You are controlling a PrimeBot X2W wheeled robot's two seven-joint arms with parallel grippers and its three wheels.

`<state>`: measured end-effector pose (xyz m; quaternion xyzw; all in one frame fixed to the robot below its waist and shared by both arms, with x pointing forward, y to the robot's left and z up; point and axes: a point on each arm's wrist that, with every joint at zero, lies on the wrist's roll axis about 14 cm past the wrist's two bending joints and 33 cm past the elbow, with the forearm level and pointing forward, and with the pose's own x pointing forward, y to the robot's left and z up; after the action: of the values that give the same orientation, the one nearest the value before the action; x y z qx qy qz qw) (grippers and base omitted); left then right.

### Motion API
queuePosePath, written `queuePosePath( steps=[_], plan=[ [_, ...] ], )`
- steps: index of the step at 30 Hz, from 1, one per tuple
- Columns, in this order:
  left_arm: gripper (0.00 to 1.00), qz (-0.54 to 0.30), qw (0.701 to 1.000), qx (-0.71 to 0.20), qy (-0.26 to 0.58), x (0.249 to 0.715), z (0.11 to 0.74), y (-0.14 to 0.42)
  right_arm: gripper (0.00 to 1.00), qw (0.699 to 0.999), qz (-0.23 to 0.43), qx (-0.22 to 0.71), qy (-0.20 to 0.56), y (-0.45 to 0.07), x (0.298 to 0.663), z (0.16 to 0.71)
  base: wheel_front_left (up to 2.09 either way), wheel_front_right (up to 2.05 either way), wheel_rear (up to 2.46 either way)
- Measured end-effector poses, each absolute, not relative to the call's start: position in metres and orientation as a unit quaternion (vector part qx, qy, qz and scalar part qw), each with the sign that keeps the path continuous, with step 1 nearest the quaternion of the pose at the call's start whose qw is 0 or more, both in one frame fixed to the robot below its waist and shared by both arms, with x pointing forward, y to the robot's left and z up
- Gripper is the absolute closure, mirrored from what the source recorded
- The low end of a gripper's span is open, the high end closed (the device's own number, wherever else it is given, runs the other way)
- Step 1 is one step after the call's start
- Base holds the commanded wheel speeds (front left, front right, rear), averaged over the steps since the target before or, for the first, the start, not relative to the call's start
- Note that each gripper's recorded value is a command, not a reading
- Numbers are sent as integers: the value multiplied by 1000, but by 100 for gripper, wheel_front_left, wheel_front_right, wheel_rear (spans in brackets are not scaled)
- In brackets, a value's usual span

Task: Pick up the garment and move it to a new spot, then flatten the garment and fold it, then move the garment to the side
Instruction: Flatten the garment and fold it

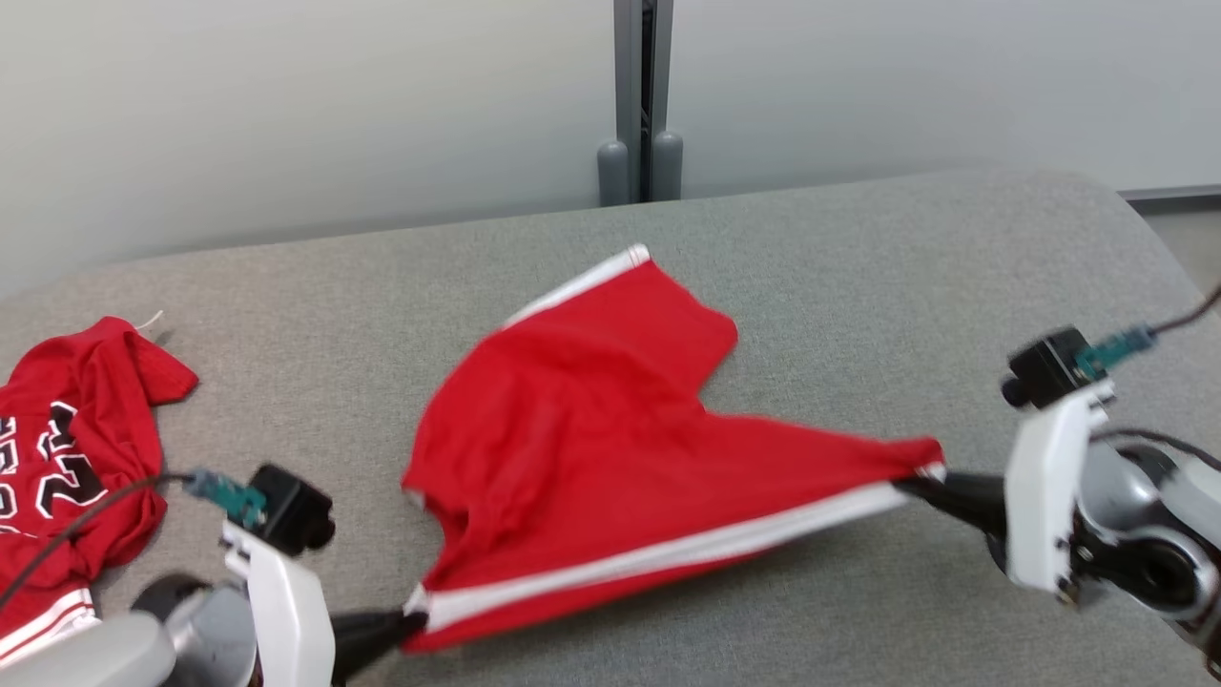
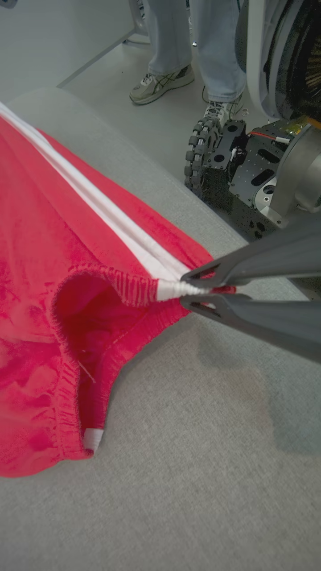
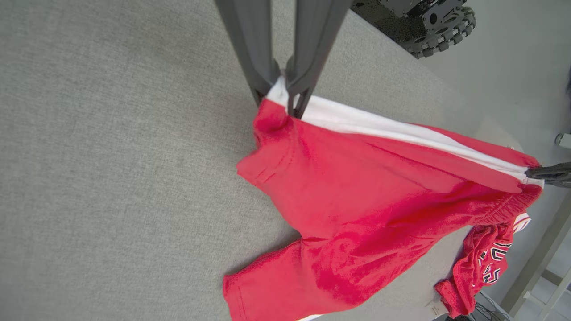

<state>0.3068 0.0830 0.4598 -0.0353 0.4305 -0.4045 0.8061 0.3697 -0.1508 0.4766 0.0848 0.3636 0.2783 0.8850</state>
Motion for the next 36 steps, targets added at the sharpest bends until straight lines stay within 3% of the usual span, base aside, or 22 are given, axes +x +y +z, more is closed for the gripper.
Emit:
queuePosePath(
  steps=[5, 11, 15, 23, 36],
  plan=[
    [100, -406, 790, -49, 456, 283, 464, 87, 100, 881, 282, 87, 371, -160, 358, 479, 0, 0, 0],
    [100, -405, 765, -69, 496, 283, 463, 91, 100, 877, 301, 80, 367, -148, 372, 491, 0, 0, 0],
    [100, -407, 734, -140, 526, 301, 474, 84, 100, 869, 310, 34, 383, -135, 401, 495, 0, 0, 0],
    [100, -370, 699, -166, 589, 355, 468, 105, 100, 836, 301, 27, 458, -107, 467, 485, 0, 0, 0],
    [100, -327, 692, -227, 602, 415, 449, 115, 100, 828, 279, 57, 483, -67, 552, 467, 0, 0, 0]
  ],
)
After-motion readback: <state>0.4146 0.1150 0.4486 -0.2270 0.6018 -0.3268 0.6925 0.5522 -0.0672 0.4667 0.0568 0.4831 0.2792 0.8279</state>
